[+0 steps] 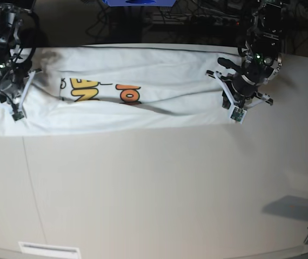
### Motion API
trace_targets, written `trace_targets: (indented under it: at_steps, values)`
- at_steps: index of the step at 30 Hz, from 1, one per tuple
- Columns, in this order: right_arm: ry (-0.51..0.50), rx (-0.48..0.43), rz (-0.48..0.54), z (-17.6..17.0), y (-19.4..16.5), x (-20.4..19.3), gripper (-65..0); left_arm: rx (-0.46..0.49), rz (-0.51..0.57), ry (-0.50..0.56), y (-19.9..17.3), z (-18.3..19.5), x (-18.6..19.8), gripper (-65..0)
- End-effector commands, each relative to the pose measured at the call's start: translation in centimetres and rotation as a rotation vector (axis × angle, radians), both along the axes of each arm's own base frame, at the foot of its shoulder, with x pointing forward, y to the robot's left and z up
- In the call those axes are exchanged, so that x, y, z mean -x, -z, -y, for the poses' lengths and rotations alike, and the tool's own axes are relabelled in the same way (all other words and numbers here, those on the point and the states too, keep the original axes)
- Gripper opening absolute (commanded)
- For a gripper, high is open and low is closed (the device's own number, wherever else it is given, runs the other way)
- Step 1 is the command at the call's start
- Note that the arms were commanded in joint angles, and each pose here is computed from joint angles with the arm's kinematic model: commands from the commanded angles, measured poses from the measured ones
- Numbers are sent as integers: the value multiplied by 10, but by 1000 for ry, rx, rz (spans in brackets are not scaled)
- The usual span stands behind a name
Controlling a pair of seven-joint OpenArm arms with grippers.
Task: Fold the T-shirt properly
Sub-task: 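Drag the folded edge with both grippers to straighten the fold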
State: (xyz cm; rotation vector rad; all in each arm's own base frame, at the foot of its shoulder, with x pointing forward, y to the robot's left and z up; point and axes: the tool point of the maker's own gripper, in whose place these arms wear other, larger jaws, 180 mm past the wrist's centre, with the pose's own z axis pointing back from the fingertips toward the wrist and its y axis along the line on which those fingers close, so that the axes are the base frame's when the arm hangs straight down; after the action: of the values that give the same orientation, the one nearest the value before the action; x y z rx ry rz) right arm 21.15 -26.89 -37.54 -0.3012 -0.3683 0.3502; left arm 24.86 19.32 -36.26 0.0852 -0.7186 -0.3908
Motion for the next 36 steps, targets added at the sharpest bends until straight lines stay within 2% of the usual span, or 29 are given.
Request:
trace_targets:
  at_steps: [1,9,16,21,24,29,33,36]
  values:
    - [-2,29,18,6,-8,-2,-650,-17,39,10,-11,-4,-7,-650]
    - [-7,24,18,5,-6,0,-650,-48,38,25,-13,-12,-8,-650]
    - [-3,24,27,5,-7,-3,-647,-51,0,118,-3,10,0,-650]
    - [32,30,53,10,-12,-9,-641,-53,2,122,-3,10,-1,-650]
    - [104,23,80,15,-14,-10,-580,-58,3,120,-4,9,-2,-650]
    - [145,19,86,17,-14,-8,-466,-166,14,129,-3,-2,-1,-648]
    - [147,20,85,17,-14,-8,-448,-203,4,132,0,-8,5,-645]
    - [179,24,92,25,-16,-5,-448,-212,-1,130,1,-10,7,-579]
